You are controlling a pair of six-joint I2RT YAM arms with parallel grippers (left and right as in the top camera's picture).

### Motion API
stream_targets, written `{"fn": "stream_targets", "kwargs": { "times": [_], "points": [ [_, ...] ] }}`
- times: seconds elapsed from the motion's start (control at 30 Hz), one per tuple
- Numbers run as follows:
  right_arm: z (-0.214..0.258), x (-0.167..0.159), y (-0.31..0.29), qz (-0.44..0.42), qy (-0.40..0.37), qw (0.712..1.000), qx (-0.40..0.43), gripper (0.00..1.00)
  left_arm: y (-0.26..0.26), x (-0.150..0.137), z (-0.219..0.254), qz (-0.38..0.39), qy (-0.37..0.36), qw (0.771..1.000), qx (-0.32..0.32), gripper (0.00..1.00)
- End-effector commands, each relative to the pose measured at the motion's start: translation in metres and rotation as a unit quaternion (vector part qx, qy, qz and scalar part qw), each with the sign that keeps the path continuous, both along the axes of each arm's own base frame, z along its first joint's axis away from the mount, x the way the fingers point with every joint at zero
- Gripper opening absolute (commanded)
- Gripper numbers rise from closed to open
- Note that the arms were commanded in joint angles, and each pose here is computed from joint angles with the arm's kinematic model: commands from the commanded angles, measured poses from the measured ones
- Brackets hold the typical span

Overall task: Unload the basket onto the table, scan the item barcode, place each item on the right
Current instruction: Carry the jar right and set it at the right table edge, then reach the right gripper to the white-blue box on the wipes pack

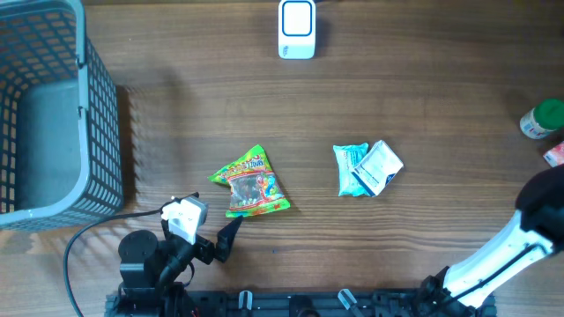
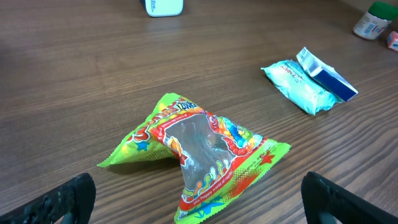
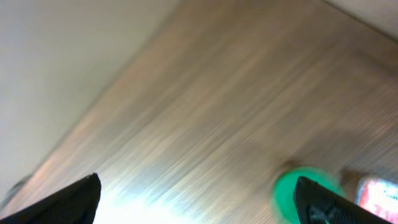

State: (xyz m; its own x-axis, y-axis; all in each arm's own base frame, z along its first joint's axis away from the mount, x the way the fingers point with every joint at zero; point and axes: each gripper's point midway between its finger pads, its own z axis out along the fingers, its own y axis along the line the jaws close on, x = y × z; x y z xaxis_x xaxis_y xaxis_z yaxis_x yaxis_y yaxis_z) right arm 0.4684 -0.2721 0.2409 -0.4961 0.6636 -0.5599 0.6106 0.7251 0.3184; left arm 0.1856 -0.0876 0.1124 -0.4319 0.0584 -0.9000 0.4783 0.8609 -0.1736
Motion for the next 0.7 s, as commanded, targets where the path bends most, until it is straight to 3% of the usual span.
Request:
{"fn": "stream_targets", "kwargs": {
  "times": [0.0,0.13,0.2,0.3,0.5,0.67],
  "points": [
    [0.055,-0.001,0.116,0.108,-0.014,0.994,0.026,1.0,-0.001,0.0,0.0,-0.002,-0.002,1.0,-0.001,1.0],
    [0.02,-0.035,0.274,0.246,0.113,0.953,0.139,1.0,-0.001,0.0,0.0,-0.002,-0.003,1.0,-0.001,1.0],
    [0.004,-0.066,0.341,0.301,0.185,0.924,0.147,0.99,-0.001,0.0,0.0,-0.002,-0.002,1.0,-0.001,1.0],
    [-0.026,-0.096,0.366,0.258,0.277,0.92,0.098,1.0,-0.001,0.0,0.0,-0.002,-0.002,1.0,-0.001,1.0],
    [-0.085,-0.146,0.376,0.156,0.402,0.892,0.134,1.0,-0.001,0.0,0.0,-0.002,-0.003,1.0,-0.001,1.0],
    [-0.039,-0.18,0.381,0.226,0.341,0.906,0.11,1.0,-0.001,0.0,0.0,-0.002,-0.002,1.0,-0.001,1.0]
  ]
}}
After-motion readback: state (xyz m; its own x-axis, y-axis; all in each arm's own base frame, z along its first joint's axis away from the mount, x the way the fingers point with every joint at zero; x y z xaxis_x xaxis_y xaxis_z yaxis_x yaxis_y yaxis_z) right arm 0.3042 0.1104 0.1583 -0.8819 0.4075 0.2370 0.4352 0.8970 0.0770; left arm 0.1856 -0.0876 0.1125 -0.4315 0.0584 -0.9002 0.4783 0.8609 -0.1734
